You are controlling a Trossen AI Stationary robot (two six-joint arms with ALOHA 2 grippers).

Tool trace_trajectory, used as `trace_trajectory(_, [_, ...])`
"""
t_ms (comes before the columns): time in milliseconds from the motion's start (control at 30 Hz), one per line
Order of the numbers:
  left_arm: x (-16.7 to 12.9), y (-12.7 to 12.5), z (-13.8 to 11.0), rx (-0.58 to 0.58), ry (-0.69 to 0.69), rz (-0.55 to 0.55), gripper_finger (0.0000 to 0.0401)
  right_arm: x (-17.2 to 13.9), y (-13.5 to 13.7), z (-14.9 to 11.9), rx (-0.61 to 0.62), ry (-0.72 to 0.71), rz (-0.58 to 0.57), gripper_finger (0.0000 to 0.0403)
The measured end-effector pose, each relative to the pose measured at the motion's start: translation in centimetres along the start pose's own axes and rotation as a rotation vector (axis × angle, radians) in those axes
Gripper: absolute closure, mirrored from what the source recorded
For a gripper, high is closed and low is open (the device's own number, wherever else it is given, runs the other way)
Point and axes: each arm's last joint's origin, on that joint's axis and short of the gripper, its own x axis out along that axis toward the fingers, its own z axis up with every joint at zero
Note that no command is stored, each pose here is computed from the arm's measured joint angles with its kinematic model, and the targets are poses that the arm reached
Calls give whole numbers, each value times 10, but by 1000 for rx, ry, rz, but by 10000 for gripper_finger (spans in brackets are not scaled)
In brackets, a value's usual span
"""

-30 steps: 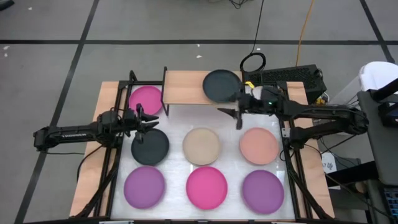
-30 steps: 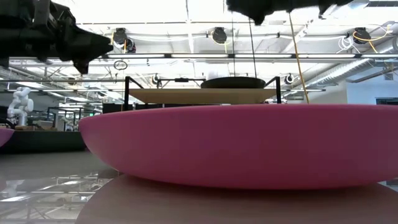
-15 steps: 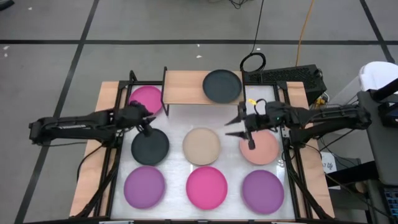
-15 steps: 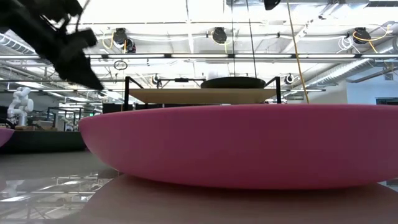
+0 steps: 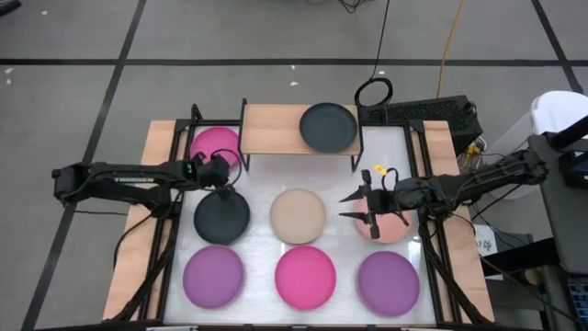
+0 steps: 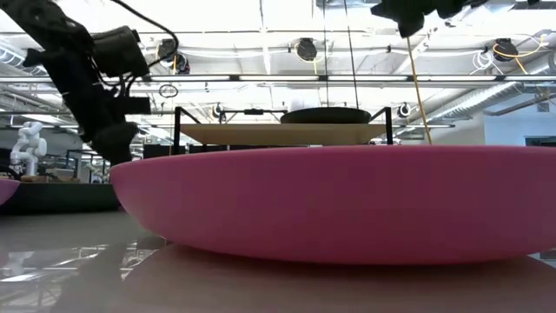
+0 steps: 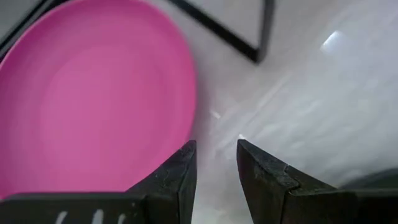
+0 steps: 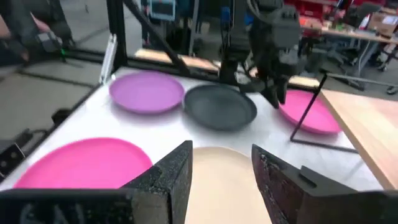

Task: Place and stack plates onto a shelf
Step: Stack the top pink plate on top of the black plate on the shelf

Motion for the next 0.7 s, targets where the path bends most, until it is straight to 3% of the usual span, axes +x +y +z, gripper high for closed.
trace_trajectory(267, [13, 7, 0, 19, 72, 51, 281, -12, -1, -16, 23, -152, -8, 257])
trace_trajectory(500, [17, 11, 1, 23, 85, 67, 280, -19, -2, -23, 29, -201, -11, 257])
trace_trajectory(700, [18, 11, 0, 23, 93, 69, 240, -21, -2, -26, 28, -200, -10, 257])
